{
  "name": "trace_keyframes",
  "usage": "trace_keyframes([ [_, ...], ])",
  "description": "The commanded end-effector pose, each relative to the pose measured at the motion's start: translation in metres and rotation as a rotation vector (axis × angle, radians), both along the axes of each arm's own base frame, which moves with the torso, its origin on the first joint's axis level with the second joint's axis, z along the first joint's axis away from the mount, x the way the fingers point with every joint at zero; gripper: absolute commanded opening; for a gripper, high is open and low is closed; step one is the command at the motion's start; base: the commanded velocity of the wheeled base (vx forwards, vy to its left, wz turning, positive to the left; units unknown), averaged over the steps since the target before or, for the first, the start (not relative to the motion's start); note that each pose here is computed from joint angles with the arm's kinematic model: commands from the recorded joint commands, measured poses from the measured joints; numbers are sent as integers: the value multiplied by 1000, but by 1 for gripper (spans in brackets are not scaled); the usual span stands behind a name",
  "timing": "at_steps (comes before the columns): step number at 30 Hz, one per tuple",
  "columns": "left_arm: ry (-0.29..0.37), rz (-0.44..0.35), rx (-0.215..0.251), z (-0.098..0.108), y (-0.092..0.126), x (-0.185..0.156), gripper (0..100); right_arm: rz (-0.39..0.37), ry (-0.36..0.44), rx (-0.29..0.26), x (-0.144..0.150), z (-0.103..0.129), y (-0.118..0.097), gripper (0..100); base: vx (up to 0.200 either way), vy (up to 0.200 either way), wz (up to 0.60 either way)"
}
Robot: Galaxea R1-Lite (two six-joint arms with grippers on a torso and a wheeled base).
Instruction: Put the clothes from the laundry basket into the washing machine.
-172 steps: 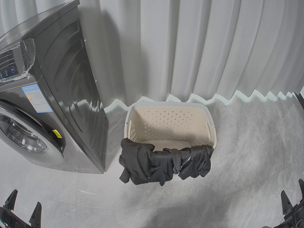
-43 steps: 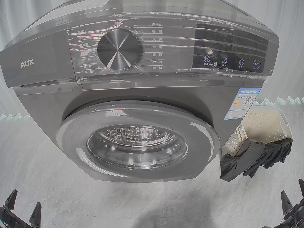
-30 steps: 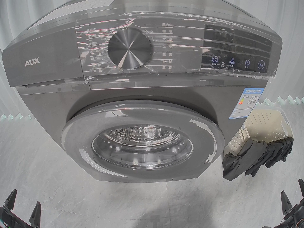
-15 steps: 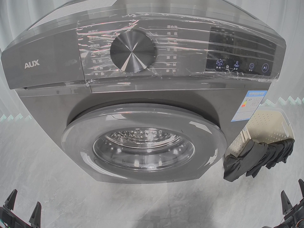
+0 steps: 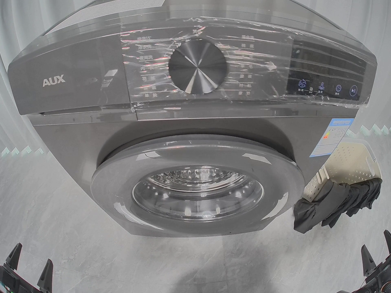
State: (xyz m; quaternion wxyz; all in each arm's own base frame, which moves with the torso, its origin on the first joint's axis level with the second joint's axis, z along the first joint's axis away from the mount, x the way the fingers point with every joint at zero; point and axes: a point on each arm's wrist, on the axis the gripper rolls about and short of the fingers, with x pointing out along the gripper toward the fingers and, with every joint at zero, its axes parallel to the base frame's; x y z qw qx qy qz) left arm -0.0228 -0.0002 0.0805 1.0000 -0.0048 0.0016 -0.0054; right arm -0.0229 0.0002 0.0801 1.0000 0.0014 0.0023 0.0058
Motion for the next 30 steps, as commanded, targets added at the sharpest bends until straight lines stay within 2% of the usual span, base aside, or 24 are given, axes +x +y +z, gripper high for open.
trace_keyframes([
  [1,-2,0,-1,-5,0,0,100,1,0,0,0,-5,0,100,0,0,0],
  [26,-3,2,0,-5,0,0,100,5,8,-6,-1,-5,0,100,0,0,0],
  [28,-2,2,0,-5,0,0,100,4,4,-13,-1,-4,0,100,0,0,0],
  [30,-2,2,-1,-5,0,0,100,53,-5,-49,0,-5,1,100,0,0,0],
])
